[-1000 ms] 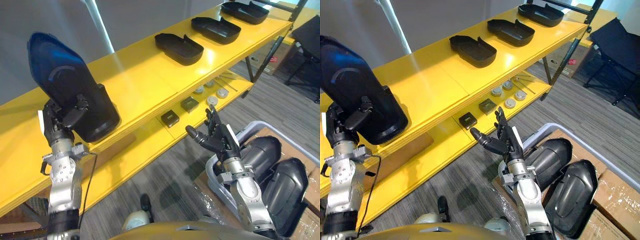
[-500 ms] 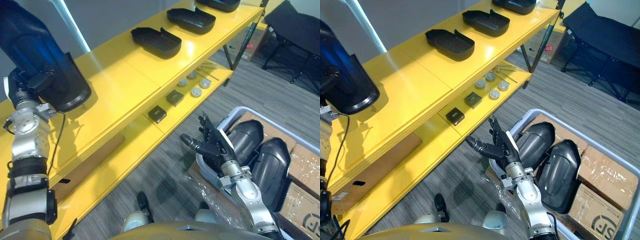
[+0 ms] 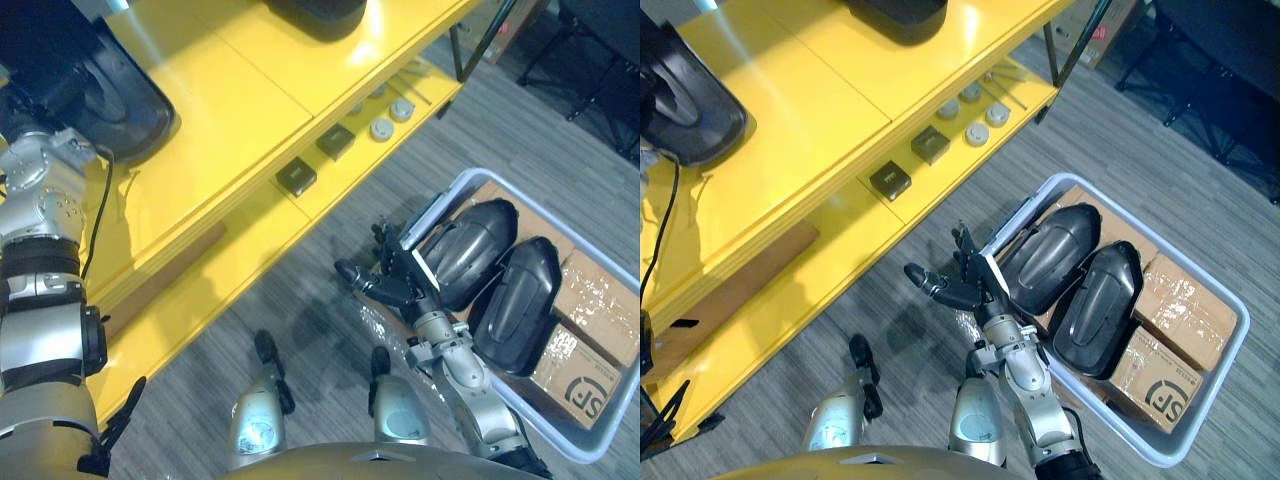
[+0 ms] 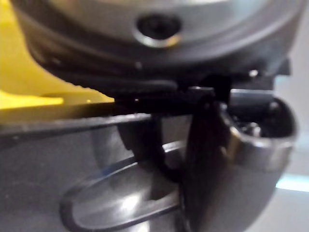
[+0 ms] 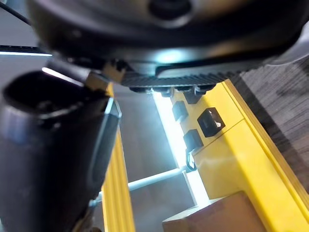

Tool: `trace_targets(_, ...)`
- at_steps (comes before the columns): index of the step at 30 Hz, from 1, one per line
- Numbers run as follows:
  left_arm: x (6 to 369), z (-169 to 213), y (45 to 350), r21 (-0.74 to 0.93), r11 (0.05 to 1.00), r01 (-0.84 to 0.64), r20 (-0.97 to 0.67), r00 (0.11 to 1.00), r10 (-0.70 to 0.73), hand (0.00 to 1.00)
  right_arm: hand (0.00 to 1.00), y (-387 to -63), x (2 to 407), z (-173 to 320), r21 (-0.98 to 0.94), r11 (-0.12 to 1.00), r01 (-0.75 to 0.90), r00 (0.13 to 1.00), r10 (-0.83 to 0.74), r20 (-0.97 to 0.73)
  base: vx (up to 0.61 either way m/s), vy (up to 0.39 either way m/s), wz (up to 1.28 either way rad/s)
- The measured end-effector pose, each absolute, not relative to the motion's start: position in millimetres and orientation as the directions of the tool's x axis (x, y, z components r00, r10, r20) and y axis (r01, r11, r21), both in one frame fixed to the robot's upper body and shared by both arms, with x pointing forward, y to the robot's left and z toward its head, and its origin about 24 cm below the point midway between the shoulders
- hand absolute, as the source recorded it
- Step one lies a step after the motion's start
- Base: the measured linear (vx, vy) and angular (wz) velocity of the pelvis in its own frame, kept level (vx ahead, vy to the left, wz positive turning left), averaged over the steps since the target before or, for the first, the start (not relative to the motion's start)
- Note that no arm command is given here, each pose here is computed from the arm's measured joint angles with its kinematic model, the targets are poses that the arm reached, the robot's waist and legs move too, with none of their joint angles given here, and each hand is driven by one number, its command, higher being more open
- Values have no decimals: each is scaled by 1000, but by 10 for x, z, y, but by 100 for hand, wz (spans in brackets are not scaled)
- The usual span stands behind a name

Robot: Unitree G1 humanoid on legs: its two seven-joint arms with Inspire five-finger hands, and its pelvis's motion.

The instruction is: Walk over and take three plastic housings, then place them on the shelf

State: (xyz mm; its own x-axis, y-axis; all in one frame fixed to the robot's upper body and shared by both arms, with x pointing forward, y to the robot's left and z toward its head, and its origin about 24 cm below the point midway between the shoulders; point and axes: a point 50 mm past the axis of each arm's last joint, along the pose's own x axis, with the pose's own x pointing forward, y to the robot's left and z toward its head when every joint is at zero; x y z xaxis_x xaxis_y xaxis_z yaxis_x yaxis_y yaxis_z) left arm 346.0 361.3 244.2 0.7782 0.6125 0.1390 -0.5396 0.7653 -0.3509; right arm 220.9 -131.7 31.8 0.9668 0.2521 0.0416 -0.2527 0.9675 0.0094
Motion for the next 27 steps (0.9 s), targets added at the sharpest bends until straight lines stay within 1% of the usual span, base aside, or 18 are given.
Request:
trace_targets(3,3501,2559,3570,-370,763,-529,151,776,612,0,100,-1271,2232,342,18,971,-240,970,239,54,6,-7,2)
trace_targets(6,3477,2684,3603,-352,776,-523,183,775,605,0,100,-1220,2268,382,35,973,-227,972,224,75,-4,-4,-1)
trace_targets(7,3476,2694,3603,-347,782,-518,186,779,599,100,100,-1214,2267,381,37,975,-221,973,217,74,0,0,0)
trace_targets(11,3509,2666,3579,-326,819,-472,173,822,543,100,100,-1198,2272,387,39,976,-215,974,211,76,26,-7,0)
trace_targets(15,3574,2579,3500,-230,867,-441,146,865,479,100,100,-1171,2303,422,37,975,-219,972,215,91,9,-3,1)
trace_targets(18,3592,2560,3472,-191,884,-426,139,880,454,100,100,-1144,2300,423,39,972,-230,970,226,91,4,0,-1)
trace_targets(27,3594,2530,3479,-185,880,-438,113,880,462,100,100,-1154,2293,411,38,973,-229,971,225,86,2,0,0)
